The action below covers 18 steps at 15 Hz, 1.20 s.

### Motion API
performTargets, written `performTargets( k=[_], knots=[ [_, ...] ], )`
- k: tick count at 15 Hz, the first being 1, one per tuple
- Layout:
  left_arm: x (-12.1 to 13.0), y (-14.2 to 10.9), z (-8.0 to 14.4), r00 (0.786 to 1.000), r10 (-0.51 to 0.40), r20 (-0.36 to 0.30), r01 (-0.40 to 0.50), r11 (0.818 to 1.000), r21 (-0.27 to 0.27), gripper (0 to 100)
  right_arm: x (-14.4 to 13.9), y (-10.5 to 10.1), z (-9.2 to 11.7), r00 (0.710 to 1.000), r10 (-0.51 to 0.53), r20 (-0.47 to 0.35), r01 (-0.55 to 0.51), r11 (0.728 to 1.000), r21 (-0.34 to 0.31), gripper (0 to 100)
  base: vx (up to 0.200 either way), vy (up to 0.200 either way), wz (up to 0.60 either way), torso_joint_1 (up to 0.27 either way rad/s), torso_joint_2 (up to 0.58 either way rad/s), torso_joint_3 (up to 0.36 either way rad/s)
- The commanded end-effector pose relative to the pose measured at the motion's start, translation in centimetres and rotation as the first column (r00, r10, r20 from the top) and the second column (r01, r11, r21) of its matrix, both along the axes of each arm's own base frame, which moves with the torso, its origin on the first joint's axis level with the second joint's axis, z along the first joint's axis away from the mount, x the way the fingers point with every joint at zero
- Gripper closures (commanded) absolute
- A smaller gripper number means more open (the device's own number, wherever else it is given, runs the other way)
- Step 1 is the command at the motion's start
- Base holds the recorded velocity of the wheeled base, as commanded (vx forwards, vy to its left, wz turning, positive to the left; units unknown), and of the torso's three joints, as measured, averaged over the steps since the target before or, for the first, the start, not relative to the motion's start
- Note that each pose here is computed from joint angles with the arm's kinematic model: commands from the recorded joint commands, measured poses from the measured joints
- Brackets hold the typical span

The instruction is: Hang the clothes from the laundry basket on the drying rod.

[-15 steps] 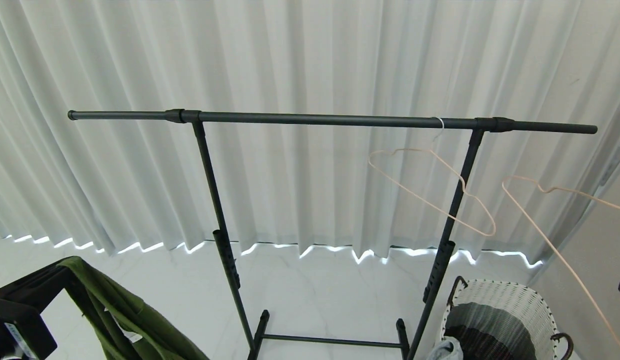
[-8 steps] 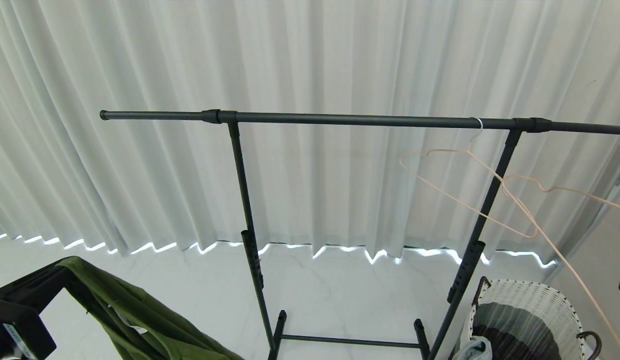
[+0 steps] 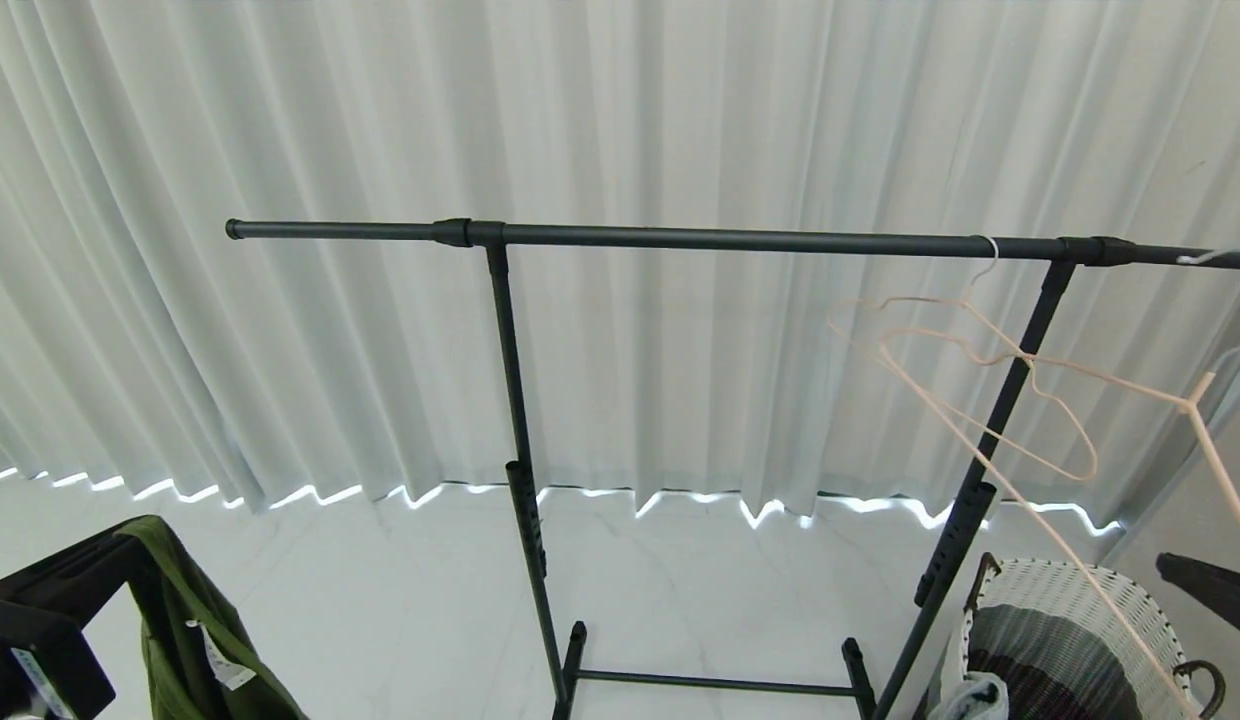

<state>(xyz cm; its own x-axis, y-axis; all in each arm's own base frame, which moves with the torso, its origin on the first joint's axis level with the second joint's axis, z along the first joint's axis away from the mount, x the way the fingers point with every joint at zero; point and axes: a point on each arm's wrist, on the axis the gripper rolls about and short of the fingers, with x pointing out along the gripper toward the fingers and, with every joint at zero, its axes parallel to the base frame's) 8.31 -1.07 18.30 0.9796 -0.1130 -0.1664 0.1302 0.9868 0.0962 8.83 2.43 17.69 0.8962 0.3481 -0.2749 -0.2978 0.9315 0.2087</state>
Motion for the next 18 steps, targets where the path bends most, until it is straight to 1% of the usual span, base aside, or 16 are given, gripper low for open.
performTargets(
  k=[1, 2, 3, 4, 5, 6, 7, 8, 10, 11, 12, 13, 14, 16, 18],
  knots=[
    [0.3, 0.0, 0.0, 1.0, 0.0, -0.01, 0.001, 1.0, 0.005, 100, 0.2, 0.4, 1.2, 0.996, 0.087, 0.037, -0.088, 0.996, 0.01, 100, 0.0, 0.0, 0.0, 0.0, 0.0, 0.0],
    [0.9, -0.1, 0.3, 1.0, -0.008, -0.016, 0.008, 0.999, 0.039, 100, 0.8, 0.7, 1.4, 0.992, 0.126, 0.028, -0.126, 0.992, 0.0, 100, 0.0, 0.0, 0.0, 0.0, 0.0, 0.0],
    [1.5, -0.2, 0.7, 1.0, -0.009, -0.017, 0.011, 0.996, 0.084, 100, 1.4, 0.9, 1.4, 0.987, 0.157, 0.019, -0.157, 0.987, -0.028, 100, 0.0, 0.0, 0.0, 0.0, 0.0, 0.0],
    [2.3, -0.3, 1.4, 1.0, -0.015, -0.012, 0.016, 0.992, 0.124, 100, 2.0, 1.3, 1.2, 0.98, 0.2, 0.012, -0.198, 0.977, -0.077, 100, 0.0, 0.0, 0.0, 0.0, 0.0, 0.0],
    [3.2, -0.5, 2.1, 1.0, -0.021, -0.009, 0.022, 0.987, 0.156, 100, 2.4, 1.8, 1.3, 0.968, 0.251, 0.019, -0.247, 0.96, -0.134, 100, 0.0, 0.0, 0.0, 0.0, 0.0, 0.0],
    [4.1, -0.6, 2.8, 1.0, -0.018, 0.0, 0.018, 0.983, 0.181, 100, 2.6, 2.6, 1.4, 0.949, 0.316, 0.023, -0.307, 0.935, -0.175, 100, 0.0, 0.0, 0.0, 0.0, 0.0, 0.0],
    [5.1, -0.8, 3.6, 1.0, -0.013, 0.003, 0.012, 0.982, 0.187, 100, 2.8, 3.6, 1.6, 0.922, 0.386, 0.021, -0.375, 0.906, -0.197, 100, 0.0, 0.0, 0.0, 0.0, 0.0, 0.0],
    [6.5, -1.5, 4.3, 1.0, -0.013, 0.001, 0.013, 0.981, 0.191, 100, 3.0, 4.9, 1.7, 0.89, 0.455, 0.011, -0.444, 0.873, -0.204, 100, 0.0, 0.0, 0.0, 0.0, 0.0, 0.0],
    [8.7, -2.9, 5.3, 0.999, 0.036, 0.0, -0.035, 0.978, 0.206, 100, 3.6, 7.2, 1.7, 0.836, 0.549, -0.024, -0.541, 0.815, -0.208, 100, 0.0, 0.0, 0.0, 0.0, 0.0, 0.0],
    [9.5, -3.9, 5.7, 0.999, 0.044, 0.002, -0.043, 0.976, 0.215, 100, 3.8, 8.0, 1.9, 0.814, 0.579, -0.029, -0.571, 0.792, -0.218, 100, 0.0, 0.0, 0.0, 0.0, 0.0, 0.0],
    [10.0, -4.8, 6.0, 0.999, 0.043, 0.004, -0.043, 0.978, 0.205, 100, 4.0, 9.0, 1.9, 0.789, 0.614, -0.032, -0.602, 0.762, -0.236, 100, 0.0, 0.0, 0.0, 0.0, 0.0, 0.0],
    [10.3, -5.9, 6.5, 1.0, 0.009, 0.012, -0.012, 0.982, 0.187, 100, 4.2, 9.9, 2.2, 0.764, 0.645, -0.028, -0.63, 0.736, -0.248, 100, 0.0, 0.0, 0.0, 0.0, 0.0, 0.0],
    [10.6, -6.7, 6.7, 1.0, -0.019, 0.015, 0.016, 0.984, 0.18, 100, 4.4, 10.9, 2.5, 0.743, 0.669, -0.024, -0.653, 0.716, -0.248, 100, 0.0, 0.0, 0.0, 0.0, 0.0, 0.0],
    [11.2, -7.8, 6.8, 0.999, -0.053, 0.006, 0.051, 0.982, 0.181, 100, 5.2, 12.5, 2.8, 0.723, 0.69, -0.031, -0.675, 0.695, -0.248, 100, 0.0, 0.0, 0.0, 0.0, 0.0, 0.0],
    [12.5, -8.5, 6.7, 0.999, -0.047, -0.008, 0.048, 0.982, 0.181, 100, 5.9, 13.7, 3.0, 0.71, 0.703, -0.024, -0.686, 0.685, -0.246, 100, 0.0, 0.0, 0.0, 0.0, 0.0, 0.0]
  ],
)
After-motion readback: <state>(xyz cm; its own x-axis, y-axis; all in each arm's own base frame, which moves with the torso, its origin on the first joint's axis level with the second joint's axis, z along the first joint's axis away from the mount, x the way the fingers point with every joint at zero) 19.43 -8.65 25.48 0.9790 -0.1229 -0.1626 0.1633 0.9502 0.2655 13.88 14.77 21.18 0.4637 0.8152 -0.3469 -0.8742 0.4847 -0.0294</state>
